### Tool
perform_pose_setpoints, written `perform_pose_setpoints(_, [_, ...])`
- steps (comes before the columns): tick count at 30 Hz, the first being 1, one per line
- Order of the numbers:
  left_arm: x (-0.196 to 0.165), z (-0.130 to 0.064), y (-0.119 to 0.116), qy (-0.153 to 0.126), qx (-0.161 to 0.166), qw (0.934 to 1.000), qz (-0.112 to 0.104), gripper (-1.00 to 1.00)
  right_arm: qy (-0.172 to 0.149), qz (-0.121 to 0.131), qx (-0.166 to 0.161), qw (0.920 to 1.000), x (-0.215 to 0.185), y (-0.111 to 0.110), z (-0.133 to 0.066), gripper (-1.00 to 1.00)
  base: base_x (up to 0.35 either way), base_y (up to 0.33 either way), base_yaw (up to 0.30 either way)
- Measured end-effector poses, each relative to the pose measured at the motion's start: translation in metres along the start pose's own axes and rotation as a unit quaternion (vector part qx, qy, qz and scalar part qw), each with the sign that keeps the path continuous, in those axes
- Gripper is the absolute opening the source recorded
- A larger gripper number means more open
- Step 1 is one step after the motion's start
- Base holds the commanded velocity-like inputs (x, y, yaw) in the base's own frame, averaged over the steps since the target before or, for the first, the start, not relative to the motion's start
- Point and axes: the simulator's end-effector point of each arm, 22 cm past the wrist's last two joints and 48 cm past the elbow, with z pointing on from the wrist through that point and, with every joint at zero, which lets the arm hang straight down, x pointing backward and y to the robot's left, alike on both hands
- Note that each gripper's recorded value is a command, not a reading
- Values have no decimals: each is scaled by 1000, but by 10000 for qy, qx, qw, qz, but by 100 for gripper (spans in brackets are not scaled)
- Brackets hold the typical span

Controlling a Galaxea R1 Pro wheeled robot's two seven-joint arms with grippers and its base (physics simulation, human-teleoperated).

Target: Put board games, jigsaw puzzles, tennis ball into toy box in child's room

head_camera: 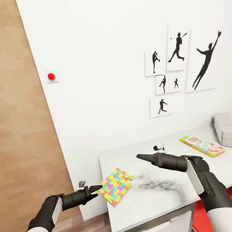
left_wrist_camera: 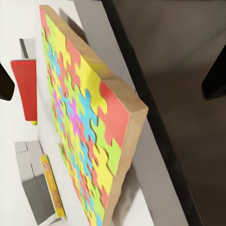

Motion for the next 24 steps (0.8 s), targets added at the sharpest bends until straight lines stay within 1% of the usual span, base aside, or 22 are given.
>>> perform_pose_setpoints(8, [0, 0, 0, -1, 0, 10000, -3, 100, 4, -2, 3, 10000, 0, 0, 0, 100, 0, -68, 0])
perform_pose_setpoints(24, [0, 0, 0, -2, 0, 10000, -1, 100, 12, -4, 8, 10000, 1, 0, 0, 100, 0, -6, 0])
